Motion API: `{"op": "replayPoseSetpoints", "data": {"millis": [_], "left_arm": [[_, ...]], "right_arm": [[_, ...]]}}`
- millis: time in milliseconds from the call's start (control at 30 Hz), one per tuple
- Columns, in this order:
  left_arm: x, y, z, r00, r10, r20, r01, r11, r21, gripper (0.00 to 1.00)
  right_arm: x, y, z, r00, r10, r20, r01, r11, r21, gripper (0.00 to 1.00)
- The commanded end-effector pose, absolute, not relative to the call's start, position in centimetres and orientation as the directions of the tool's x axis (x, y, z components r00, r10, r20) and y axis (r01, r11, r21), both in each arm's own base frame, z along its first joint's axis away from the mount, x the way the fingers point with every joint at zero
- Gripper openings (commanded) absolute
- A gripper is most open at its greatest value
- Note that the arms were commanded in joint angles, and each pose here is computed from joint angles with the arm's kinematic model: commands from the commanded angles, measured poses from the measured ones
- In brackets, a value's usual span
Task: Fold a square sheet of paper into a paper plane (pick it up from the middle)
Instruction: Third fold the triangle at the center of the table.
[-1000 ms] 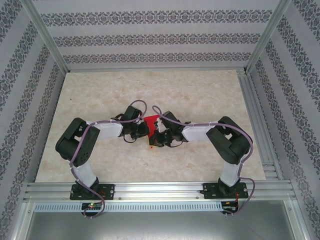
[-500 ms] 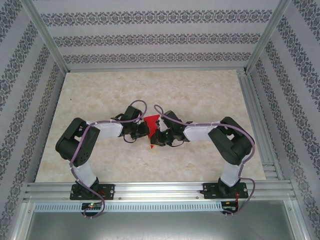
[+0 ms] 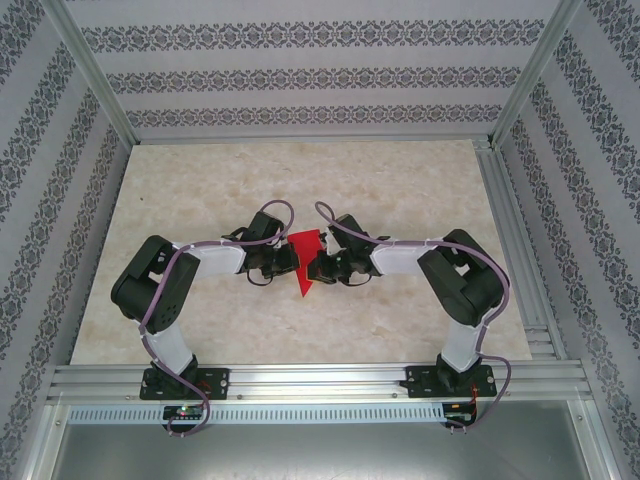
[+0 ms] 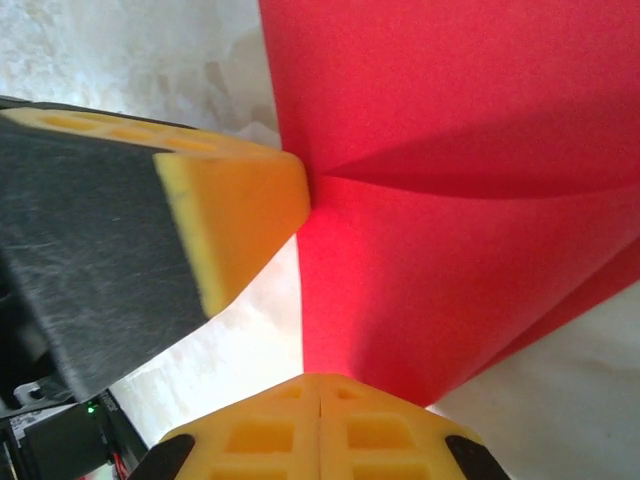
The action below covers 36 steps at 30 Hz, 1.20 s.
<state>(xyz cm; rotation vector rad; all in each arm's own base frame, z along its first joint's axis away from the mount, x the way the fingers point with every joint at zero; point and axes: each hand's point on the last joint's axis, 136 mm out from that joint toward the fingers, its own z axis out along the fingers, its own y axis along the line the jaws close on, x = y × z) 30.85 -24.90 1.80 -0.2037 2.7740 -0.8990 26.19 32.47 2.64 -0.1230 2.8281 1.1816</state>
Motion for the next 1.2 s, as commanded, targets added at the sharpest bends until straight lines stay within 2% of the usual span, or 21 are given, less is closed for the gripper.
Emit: {"op": "replayPoseSetpoints", "data": {"millis": [0,167,367,467,1167], "left_arm": [[29.6,-23.7,-0.4,-0.975,-0.179,-0.133,-0.088,0.855,-0.512,0.00],[29.6,-23.7,-0.6,-0.976,-0.178,-0.130,-0.089,0.858,-0.507,0.00],[29.5,-23.5,-0.6,-0.976,-0.173,-0.129,-0.087,0.863,-0.498,0.00],[29.5,-23.5,-0.6,-0.976,-0.172,-0.132,-0.085,0.863,-0.497,0.00],[29.2,-23.3,-0.7,-0.977,-0.169,-0.129,-0.085,0.868,-0.489,0.00]], "right_arm": [[27.3,31.7,1.5,-0.994,-0.024,-0.110,-0.093,0.734,0.672,0.06],[27.3,31.1,0.4,-0.997,-0.013,-0.079,-0.062,0.754,0.654,0.06],[28.9,32.0,5.6,-0.984,-0.006,-0.179,-0.133,0.694,0.708,0.06],[29.9,31.4,6.8,-0.976,0.004,-0.216,-0.152,0.701,0.696,0.07],[31.3,30.9,2.3,-0.986,-0.041,-0.160,-0.138,0.738,0.661,0.07]]}}
